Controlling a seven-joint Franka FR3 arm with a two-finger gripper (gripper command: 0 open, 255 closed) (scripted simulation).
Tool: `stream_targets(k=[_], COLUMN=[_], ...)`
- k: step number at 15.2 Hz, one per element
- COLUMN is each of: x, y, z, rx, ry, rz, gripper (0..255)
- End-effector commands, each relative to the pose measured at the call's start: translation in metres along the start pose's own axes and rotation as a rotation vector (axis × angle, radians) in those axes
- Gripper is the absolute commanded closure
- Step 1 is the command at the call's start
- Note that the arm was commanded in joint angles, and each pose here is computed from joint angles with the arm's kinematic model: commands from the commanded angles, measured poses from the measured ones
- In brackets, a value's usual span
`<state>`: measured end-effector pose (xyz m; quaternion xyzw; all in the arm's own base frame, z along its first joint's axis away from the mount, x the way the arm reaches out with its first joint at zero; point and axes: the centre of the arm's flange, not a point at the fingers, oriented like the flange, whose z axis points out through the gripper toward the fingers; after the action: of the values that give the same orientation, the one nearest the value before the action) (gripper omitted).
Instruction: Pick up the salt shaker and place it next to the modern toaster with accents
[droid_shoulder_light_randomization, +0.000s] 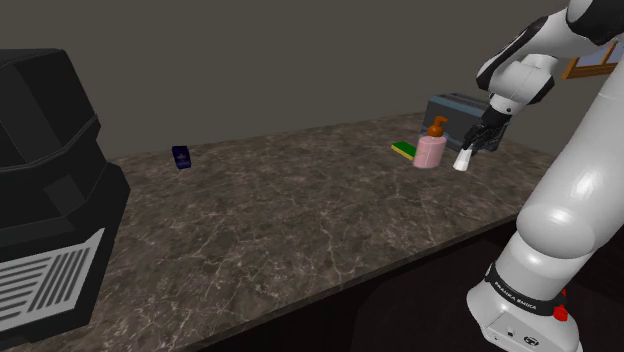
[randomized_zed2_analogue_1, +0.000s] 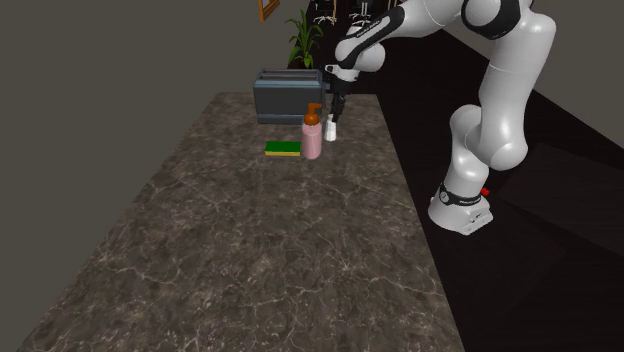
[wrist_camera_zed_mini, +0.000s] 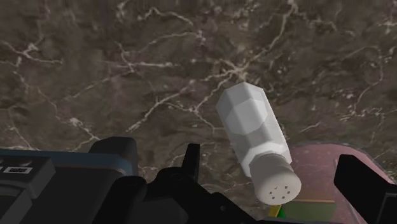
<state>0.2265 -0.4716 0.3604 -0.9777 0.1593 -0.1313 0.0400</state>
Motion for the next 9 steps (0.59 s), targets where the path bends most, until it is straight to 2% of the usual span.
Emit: stream_targets(k=[1, 2, 9], x=[0.000, 0.000, 0.000], y=[0.000, 0.000, 0.000], z=[-0.025, -0.035, -0.035], rx=[-0.001, -0.001, -0.001], ry=[-0.002, -0.002, -0.002], rz=[0.000, 0.000, 0.000], gripper=[0, 0, 0])
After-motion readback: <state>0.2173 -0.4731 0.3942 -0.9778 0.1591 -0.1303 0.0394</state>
